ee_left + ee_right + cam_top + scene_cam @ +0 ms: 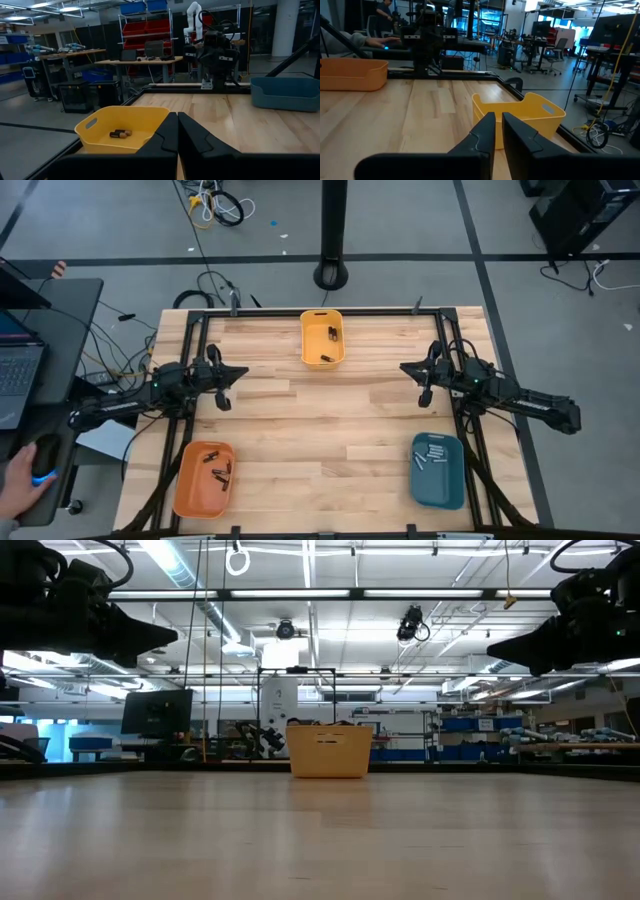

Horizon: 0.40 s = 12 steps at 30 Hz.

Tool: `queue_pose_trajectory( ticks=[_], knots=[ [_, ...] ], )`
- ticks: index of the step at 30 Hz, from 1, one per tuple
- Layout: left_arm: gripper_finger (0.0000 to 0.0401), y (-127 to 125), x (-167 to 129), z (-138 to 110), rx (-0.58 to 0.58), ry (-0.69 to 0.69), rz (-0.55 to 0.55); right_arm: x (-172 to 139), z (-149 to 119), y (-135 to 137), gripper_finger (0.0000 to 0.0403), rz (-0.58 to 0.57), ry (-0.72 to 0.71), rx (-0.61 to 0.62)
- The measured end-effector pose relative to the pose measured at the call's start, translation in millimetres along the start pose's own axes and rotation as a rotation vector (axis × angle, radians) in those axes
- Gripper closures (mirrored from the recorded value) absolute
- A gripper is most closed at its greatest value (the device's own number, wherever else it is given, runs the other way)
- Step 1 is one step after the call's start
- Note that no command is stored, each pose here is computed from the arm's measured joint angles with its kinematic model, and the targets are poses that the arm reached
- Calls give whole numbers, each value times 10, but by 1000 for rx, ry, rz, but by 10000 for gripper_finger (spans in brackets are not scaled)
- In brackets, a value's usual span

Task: Sort batteries
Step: Return to Home Position

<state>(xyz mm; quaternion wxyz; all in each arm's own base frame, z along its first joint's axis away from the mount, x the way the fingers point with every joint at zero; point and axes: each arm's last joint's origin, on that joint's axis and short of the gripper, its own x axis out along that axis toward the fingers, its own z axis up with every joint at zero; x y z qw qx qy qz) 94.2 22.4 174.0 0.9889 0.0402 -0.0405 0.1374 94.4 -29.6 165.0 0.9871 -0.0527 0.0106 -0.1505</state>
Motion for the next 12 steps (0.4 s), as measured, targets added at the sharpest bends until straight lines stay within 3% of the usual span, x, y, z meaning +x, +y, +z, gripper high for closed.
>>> queue_pose_trajectory(
  ticks=[12],
  knots=[
    [395, 0, 0, 0, 0, 0, 0, 0, 0, 0, 359, 0, 0, 0]
  ],
)
